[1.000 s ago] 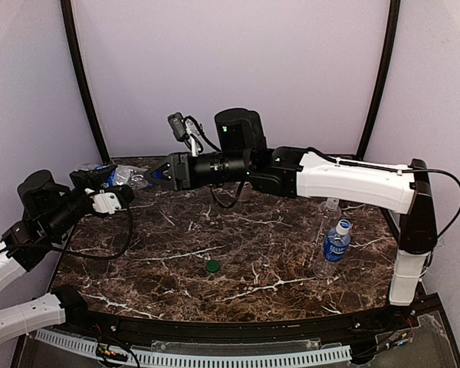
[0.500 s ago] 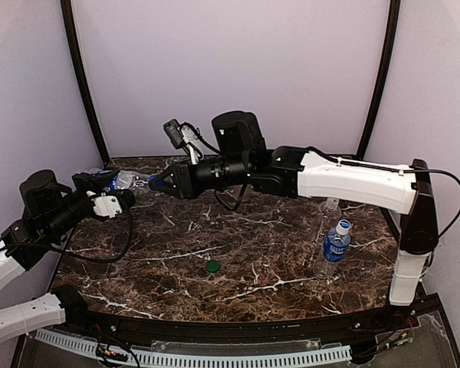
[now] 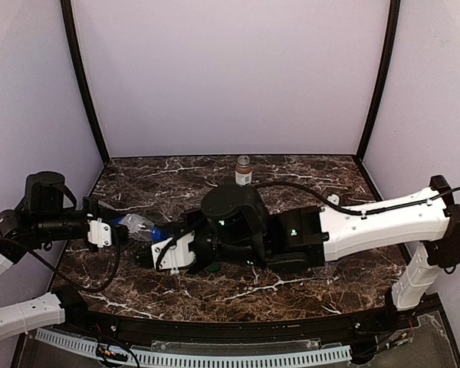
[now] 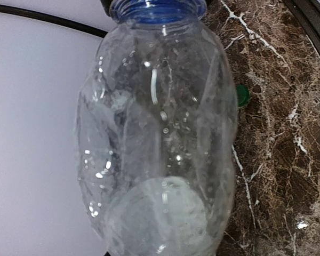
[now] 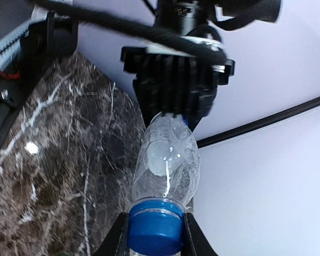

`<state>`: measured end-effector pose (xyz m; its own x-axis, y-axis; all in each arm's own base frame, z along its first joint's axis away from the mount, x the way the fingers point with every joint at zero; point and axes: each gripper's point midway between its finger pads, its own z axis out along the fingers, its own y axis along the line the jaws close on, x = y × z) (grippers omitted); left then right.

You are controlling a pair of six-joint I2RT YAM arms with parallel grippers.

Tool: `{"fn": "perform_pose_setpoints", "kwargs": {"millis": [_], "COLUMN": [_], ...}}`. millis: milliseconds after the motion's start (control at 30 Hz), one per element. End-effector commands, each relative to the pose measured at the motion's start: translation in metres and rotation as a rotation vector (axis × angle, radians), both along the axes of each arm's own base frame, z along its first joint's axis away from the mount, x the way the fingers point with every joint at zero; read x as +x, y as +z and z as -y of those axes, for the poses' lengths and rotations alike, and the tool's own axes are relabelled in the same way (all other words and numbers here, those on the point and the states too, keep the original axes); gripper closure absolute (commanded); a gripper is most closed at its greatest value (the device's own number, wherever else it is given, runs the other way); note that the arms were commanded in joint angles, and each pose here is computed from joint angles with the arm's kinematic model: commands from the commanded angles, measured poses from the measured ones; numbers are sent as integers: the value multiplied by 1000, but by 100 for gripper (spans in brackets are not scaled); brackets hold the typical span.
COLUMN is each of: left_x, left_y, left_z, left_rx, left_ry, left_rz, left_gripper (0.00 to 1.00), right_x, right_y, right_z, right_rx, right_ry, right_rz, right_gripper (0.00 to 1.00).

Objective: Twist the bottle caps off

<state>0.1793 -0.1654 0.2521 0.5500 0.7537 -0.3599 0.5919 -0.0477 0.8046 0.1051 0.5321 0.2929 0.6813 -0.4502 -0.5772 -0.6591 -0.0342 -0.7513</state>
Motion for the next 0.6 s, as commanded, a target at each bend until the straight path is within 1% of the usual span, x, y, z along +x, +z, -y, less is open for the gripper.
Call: {"fn": "perform_pose_setpoints", "kwargs": {"millis": [0, 167, 267, 367, 567], "left_x": [-19, -25, -25, -25, -23], "left_y": [-27, -35, -36, -36, -32], "left_z": [-15, -18, -18, -18, -17], "left_rx": [96, 127, 130, 125, 108], "left_ry": [7, -10, -12, -11, -5], "left_rz": [-138, -161, -165, -164, -149], "left_gripper": [75, 75, 75, 75, 75], "right_x": [18, 11, 9, 3, 1], "right_y": [-7, 11, 20, 21, 9], "right_z": [24, 27, 23, 18, 15], "right_rx": [-212, -192, -172, -162, -164], "right_ry": [-55, -15, -31, -12, 13], "right_rz": [590, 928, 1035, 1076, 1033], "right_gripper": [100, 100, 100, 100, 100]}}
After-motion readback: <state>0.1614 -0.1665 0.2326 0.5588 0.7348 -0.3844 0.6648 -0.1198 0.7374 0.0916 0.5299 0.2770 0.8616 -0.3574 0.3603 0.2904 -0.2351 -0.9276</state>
